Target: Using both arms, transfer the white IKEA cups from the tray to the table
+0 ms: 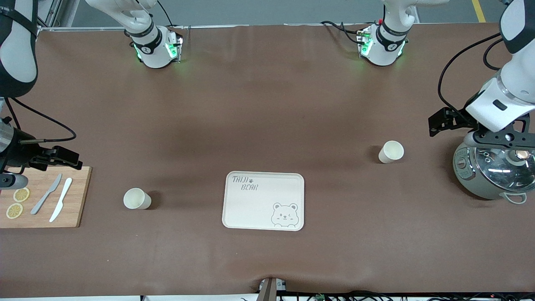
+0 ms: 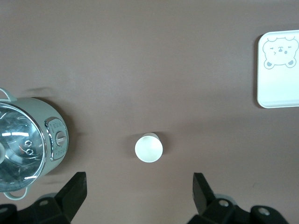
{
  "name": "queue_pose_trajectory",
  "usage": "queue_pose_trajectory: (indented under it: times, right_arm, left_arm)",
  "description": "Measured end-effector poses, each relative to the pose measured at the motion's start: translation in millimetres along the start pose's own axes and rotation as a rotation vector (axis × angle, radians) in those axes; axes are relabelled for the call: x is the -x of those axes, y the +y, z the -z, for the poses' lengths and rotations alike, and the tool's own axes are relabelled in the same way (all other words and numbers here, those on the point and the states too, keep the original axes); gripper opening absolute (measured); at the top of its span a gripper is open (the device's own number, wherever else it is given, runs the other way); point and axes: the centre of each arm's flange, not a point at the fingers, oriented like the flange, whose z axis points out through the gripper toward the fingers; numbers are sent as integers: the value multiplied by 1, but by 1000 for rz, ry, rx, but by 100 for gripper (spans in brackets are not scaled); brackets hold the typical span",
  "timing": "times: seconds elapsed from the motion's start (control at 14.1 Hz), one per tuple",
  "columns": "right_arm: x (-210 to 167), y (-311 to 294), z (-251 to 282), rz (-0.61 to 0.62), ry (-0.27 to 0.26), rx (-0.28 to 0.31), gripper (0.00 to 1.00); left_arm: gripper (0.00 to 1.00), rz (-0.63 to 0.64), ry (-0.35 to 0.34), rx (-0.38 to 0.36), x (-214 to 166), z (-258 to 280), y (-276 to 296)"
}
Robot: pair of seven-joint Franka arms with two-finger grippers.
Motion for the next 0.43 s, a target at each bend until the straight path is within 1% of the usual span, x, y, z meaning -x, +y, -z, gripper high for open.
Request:
queue_pose_trajectory:
  times: [0.43]
  right_arm:
    - [0,-4,0,-1,-4,-1,100]
  left_arm:
    - [100,0,0,0,0,0,0]
